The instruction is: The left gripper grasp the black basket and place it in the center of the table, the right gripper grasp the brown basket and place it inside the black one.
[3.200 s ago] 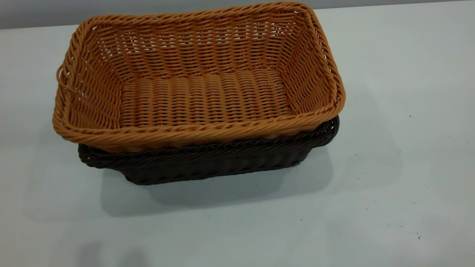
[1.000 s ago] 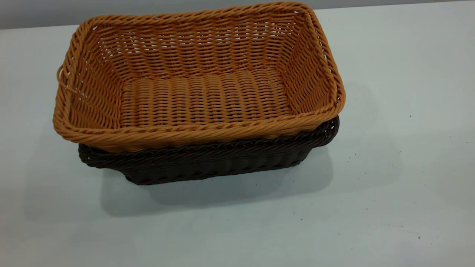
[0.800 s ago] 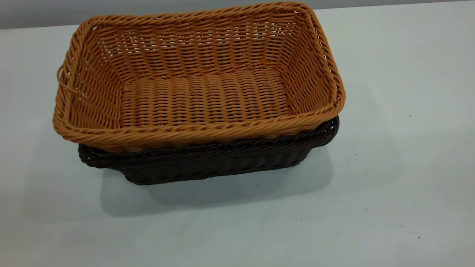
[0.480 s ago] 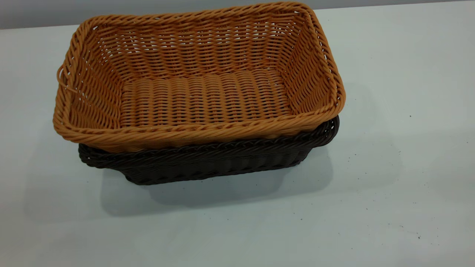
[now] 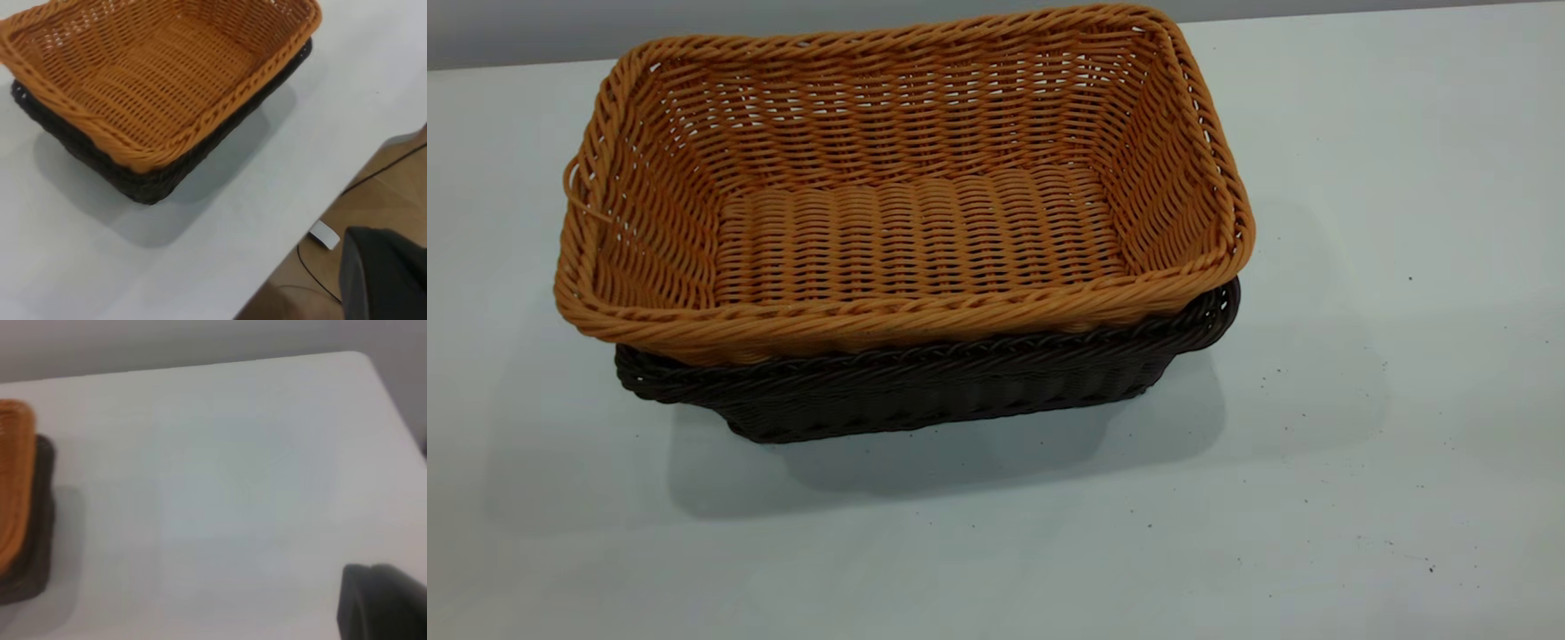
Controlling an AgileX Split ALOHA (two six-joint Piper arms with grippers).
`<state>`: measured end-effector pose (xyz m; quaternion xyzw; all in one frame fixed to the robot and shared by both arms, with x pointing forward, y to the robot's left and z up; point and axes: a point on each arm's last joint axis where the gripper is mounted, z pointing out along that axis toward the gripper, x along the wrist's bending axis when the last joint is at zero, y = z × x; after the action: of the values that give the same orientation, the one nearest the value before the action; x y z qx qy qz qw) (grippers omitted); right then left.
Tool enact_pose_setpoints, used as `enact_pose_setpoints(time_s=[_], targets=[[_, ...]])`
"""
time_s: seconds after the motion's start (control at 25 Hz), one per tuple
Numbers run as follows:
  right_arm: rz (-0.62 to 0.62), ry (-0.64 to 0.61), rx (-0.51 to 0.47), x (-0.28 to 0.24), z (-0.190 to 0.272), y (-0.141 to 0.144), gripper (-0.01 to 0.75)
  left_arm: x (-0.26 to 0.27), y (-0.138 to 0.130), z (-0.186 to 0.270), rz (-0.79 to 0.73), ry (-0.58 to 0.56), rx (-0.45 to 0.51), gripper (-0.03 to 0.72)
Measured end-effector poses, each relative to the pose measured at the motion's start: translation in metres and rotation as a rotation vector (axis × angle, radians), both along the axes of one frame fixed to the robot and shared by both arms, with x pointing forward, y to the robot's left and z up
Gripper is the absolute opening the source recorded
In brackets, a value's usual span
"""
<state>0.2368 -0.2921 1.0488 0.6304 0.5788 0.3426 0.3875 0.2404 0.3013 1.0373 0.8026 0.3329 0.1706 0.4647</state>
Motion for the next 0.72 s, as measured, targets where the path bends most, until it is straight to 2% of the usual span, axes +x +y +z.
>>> enact_pose_setpoints(time_s=[0.12,0.72], targets=[[-0.043,0.000,0.000,0.0003,0.0000,0.0001,0.000,0.0000,0.0001,0.0000,0.065,0.000,0.001,-0.001],[-0.043,0.000,0.000,0.0003,0.0000,0.0001,0.000,-0.0010,0.0008,-0.0001,0.585,0.000,0.001,-0.001]])
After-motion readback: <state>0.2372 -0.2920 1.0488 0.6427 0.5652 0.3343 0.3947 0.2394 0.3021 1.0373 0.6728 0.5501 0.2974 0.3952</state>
